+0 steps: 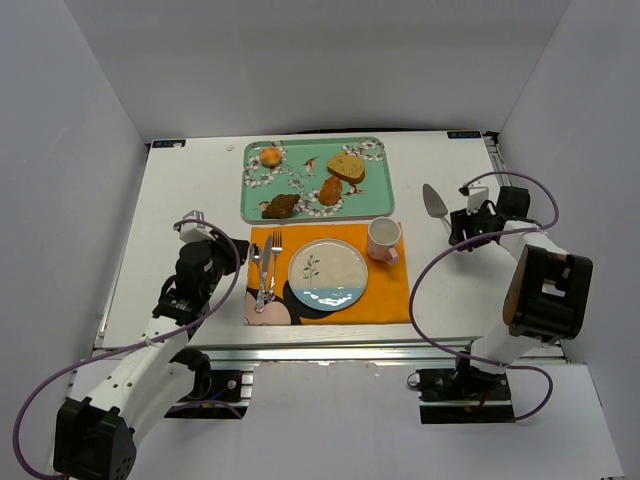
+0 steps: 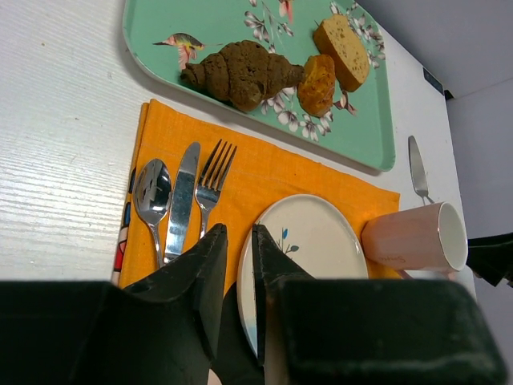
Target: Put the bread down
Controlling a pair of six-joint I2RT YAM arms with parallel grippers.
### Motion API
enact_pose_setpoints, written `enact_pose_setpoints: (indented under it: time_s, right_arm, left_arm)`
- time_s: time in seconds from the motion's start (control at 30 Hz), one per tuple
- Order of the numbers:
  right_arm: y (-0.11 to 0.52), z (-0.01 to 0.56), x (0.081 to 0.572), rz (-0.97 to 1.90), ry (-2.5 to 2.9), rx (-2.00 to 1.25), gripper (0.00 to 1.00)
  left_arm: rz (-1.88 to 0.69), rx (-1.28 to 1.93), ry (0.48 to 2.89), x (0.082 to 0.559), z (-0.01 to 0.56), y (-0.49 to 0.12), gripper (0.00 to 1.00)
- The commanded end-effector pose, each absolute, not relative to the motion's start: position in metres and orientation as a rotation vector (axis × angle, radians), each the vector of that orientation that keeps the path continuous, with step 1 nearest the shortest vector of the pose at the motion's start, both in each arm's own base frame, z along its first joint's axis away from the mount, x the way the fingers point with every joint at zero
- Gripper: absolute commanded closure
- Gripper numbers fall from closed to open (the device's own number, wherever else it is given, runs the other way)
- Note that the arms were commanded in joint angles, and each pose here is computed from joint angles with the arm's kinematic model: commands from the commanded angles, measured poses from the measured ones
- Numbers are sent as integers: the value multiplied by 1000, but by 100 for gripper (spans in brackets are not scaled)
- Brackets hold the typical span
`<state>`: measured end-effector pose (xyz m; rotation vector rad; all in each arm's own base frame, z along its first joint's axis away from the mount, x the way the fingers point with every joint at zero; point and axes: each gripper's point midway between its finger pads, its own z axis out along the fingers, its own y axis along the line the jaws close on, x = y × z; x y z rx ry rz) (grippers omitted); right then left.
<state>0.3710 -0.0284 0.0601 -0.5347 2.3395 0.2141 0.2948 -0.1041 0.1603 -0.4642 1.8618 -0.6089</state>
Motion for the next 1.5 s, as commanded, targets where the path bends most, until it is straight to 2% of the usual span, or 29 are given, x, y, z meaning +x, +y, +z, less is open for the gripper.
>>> enact_pose_setpoints:
  time_s: [0.0,0.5,0.67,0.7,0.97,1.17,1.47]
  right_arm:
    - [-33,55,389,183,2292,-538,37]
    - [-35,27,388,208,2362,-485,64]
    - [-37,48,397,176,2327,-522,91]
    - [-38,62,403,155,2286,-558,100]
    - [0,158,453,-9,2065,-918,100]
    - [46,170,480,-105,2020,-1120,100]
    - [65,168,546,-312,2050,-1132,100]
  left_arm:
    - [-625,-456,1829,297,171,-105,70]
    - [-626,-469,1817,297,170,-103,70]
    - [-632,-464,1820,296,171,-104,70]
    - [-634,-464,1812,296,173,-104,70]
    - [-641,-468,1796,295,174,-103,70]
    - [-636,-465,1798,296,174,-103,70]
    - [-599,-457,1815,296,169,-100,70]
